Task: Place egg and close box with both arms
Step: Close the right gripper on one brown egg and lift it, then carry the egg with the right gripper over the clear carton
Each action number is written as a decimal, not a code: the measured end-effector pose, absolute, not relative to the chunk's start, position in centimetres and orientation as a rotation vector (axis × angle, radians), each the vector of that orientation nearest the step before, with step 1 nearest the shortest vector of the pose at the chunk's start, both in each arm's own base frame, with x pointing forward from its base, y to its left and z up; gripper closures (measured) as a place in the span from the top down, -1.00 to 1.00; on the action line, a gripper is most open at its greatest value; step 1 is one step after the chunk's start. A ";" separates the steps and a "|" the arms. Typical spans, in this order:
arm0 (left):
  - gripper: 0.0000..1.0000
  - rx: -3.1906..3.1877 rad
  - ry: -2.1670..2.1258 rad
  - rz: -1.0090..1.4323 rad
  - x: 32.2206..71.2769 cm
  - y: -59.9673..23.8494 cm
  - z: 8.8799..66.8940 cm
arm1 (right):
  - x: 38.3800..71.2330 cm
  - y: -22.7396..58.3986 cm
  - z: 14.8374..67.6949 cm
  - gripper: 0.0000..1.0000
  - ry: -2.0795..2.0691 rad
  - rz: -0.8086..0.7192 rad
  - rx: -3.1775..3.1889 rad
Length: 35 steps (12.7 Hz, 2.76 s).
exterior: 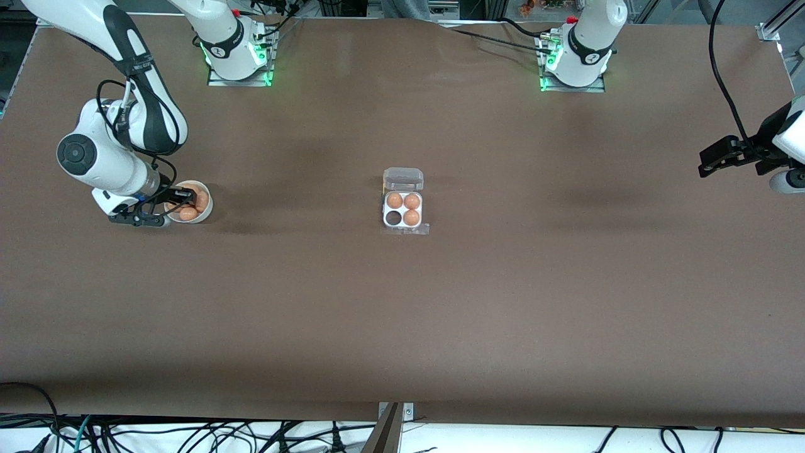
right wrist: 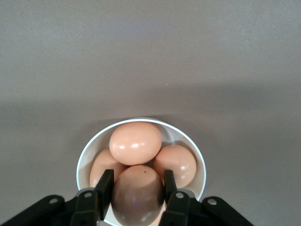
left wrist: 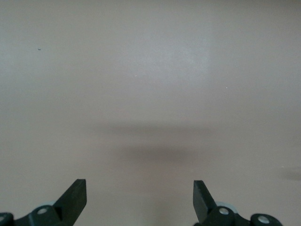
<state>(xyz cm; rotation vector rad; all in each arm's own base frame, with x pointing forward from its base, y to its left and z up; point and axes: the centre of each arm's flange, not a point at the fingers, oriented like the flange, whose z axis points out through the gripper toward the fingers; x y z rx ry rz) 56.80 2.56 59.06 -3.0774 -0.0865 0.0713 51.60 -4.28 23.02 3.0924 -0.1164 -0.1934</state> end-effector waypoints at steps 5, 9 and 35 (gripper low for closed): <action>1.00 -3.077 -0.083 0.071 56.8 2.4 59.1 | 51.6 -4.3 23.0 -0.06 -0.116 -0.193 3.092; 1.00 -3.078 -0.080 0.071 56.8 2.3 59.1 | 51.7 -4.2 23.1 -0.06 -0.114 -0.199 3.092; 1.00 -3.077 -0.086 0.077 56.9 2.6 58.8 | 59.1 31.6 30.4 -0.06 -0.741 -0.592 3.079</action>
